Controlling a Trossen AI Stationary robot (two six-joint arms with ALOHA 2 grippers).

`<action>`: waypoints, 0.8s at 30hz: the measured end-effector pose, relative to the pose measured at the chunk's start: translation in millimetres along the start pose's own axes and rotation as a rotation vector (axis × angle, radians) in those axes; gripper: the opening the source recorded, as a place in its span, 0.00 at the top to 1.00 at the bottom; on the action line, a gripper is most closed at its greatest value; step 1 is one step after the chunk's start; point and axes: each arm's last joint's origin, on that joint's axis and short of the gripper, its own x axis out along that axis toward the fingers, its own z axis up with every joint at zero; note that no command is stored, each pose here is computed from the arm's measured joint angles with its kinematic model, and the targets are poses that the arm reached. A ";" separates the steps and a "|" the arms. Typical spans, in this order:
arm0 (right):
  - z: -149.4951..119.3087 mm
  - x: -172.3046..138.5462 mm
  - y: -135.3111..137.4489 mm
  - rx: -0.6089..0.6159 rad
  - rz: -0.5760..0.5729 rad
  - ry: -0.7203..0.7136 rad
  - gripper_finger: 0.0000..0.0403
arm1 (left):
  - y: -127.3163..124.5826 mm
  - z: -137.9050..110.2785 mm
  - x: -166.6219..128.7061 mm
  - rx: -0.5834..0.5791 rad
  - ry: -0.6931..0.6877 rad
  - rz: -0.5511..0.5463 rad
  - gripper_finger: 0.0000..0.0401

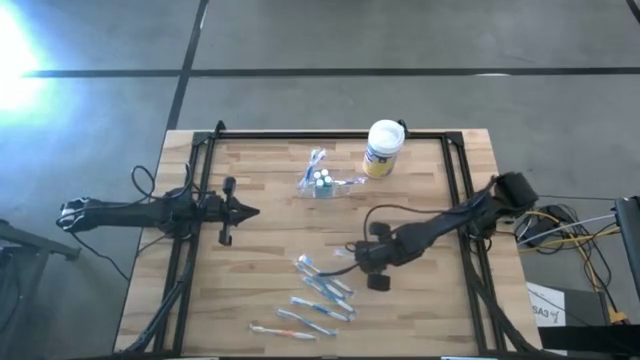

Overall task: Pick & Place toothbrushing station
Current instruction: Put the blue toothbrush into the right section of the transparent organizer

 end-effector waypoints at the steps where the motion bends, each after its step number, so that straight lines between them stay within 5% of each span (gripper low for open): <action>1: -0.6 -5.5 -1.1 0.007 0.000 -0.018 0.96 | 0.0 -0.4 0.0 0.000 0.004 0.000 0.98; 14: -13.4 -135.4 -30.0 -0.149 0.099 -0.635 0.98 | 0.0 -0.6 0.3 -0.009 0.006 0.000 0.97; 24: -68.3 -142.0 -69.6 -0.129 0.116 -1.104 0.98 | 0.0 -0.5 0.2 -0.013 0.004 0.000 0.97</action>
